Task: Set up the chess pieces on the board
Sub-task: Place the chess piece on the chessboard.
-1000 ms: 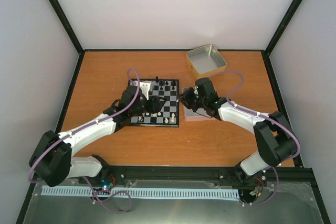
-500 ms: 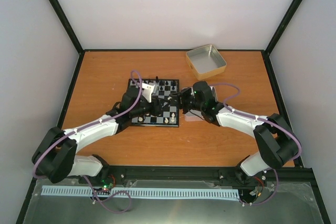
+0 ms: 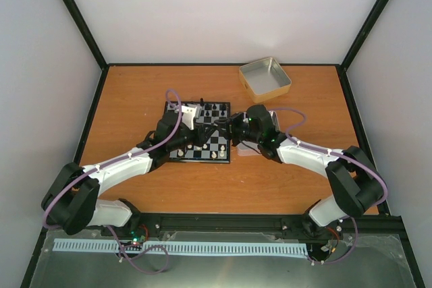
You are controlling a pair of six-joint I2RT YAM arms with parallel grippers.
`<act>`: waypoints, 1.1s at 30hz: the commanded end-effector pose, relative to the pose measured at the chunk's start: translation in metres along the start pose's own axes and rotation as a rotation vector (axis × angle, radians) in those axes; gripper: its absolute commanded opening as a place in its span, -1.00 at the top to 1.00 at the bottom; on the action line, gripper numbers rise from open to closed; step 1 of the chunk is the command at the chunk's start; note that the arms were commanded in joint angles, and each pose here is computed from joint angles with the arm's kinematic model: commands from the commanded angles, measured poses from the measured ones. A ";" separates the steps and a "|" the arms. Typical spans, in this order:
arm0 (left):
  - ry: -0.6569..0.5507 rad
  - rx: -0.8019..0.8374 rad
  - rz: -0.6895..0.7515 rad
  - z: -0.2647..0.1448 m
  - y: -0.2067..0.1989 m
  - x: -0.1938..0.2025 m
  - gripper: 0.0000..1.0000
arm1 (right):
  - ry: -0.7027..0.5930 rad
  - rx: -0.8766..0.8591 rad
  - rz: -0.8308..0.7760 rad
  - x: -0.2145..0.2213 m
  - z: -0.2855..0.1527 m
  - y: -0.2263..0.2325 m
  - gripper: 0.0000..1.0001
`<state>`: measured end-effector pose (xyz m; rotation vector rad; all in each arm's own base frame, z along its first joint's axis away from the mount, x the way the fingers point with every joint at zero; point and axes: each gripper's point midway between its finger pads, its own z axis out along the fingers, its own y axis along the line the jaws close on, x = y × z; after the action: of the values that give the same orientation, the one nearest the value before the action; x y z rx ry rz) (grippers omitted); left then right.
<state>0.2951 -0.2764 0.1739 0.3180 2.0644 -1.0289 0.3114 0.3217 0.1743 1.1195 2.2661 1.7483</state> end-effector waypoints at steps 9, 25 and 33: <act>-0.074 -0.008 0.023 0.001 -0.005 -0.021 0.88 | 0.047 0.005 0.002 0.009 0.005 -0.006 0.72; 0.351 -0.217 0.030 -0.004 0.026 0.037 0.99 | -0.435 0.217 -0.481 -0.056 -0.071 0.001 -0.14; 0.568 -0.285 -0.056 0.008 0.042 0.069 0.99 | -0.657 0.293 -0.619 -0.078 -0.127 0.009 -0.15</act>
<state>0.2907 -0.2645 0.1063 0.3904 2.5836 -0.7281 0.3130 0.2117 0.1969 0.7755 2.1649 0.9530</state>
